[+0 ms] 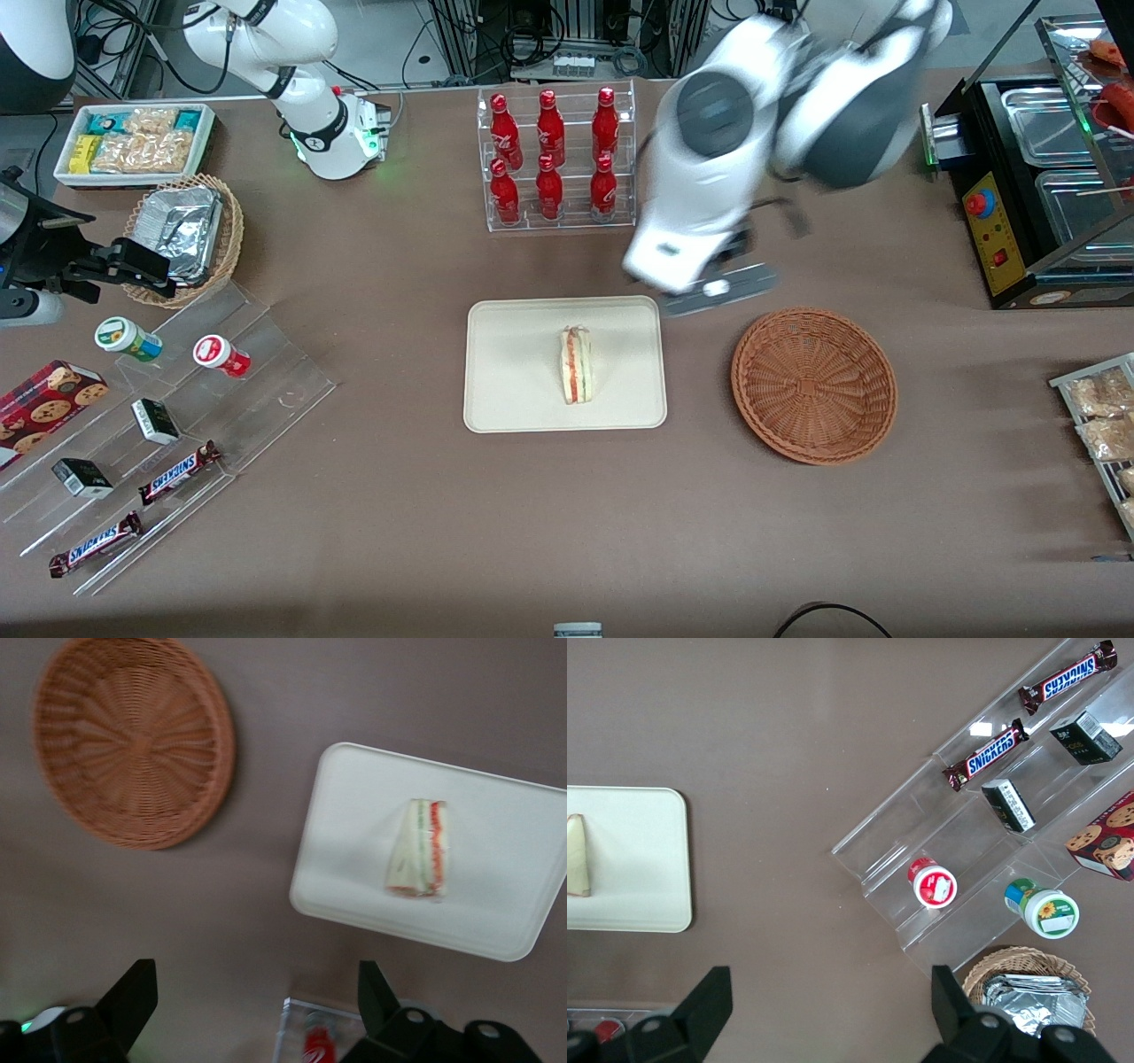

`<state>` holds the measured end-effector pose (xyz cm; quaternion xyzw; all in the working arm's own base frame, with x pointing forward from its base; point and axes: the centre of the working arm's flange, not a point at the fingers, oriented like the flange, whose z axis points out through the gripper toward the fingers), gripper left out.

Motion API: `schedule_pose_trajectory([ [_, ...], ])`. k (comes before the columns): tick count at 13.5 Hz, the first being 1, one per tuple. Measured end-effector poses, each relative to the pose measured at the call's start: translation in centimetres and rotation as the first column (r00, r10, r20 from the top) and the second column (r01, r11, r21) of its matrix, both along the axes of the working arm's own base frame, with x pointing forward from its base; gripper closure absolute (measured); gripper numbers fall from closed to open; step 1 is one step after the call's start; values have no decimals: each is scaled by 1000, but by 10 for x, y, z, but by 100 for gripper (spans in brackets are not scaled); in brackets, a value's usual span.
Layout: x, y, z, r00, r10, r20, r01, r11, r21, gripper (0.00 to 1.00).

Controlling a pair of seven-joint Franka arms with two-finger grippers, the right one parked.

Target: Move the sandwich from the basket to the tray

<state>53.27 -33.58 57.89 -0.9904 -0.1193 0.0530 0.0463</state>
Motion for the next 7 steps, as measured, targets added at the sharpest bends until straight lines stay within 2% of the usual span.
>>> schedule_pose_trajectory([
  [3,-11,84,61,1000,9,10,-9,1000,-23,0],
  [7,-42,184,92,999,-43,14,44,998,-55,0],
])
